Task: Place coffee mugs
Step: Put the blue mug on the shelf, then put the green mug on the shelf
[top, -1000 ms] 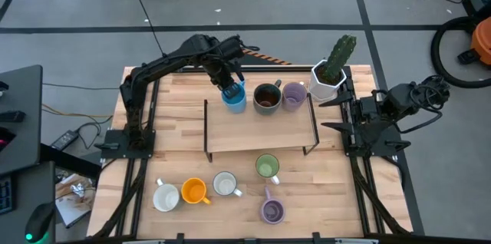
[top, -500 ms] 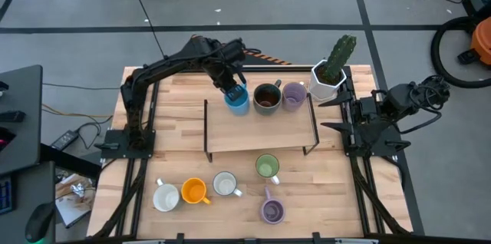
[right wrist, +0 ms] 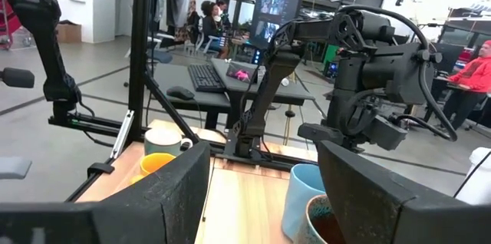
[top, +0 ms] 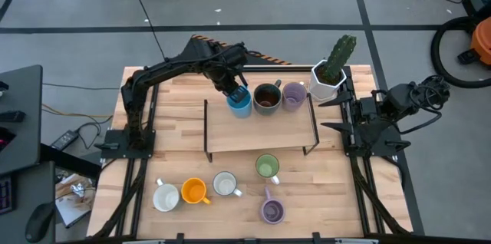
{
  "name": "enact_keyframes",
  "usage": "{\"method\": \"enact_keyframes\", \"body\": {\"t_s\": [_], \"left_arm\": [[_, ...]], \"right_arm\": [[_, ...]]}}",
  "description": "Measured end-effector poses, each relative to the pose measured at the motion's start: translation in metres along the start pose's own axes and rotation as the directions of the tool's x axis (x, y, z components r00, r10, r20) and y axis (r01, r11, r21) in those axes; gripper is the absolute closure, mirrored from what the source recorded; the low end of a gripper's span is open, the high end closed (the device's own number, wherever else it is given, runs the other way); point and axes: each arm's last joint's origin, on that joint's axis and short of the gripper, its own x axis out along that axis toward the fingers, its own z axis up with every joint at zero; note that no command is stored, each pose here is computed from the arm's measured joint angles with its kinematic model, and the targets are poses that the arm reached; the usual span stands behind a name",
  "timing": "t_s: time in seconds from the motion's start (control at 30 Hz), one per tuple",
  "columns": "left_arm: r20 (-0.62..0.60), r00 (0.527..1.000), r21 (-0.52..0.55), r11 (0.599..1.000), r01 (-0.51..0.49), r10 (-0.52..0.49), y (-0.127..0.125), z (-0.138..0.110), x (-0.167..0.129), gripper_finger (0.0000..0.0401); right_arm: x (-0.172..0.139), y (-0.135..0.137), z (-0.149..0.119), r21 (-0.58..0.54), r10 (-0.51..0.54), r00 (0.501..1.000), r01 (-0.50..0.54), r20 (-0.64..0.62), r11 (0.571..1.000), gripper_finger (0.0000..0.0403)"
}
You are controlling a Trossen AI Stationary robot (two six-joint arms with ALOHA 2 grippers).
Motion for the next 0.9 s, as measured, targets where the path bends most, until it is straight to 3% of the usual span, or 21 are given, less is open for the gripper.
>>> {"method": "enact_keyframes", "body": {"t_s": [0.3,0.9], "left_arm": [[0.000,1.000,-0.003,1.000,0.002,-0.002,-0.0016,-0.0006,0.0001,0.0355],[0.045,0.998,0.052,0.998,0.031,-0.034,-0.0031,0.0031,-0.0025,0.0248]], "right_arm": [[0.0000,0.0000,0.0000,0.000,0.000,1.000,0.000,0.000,1.000,0.0154],[0.0005,0.0003,-0.0002,0.010,0.001,1.000,-0.001,-0.002,1.000,0.0154]]}}
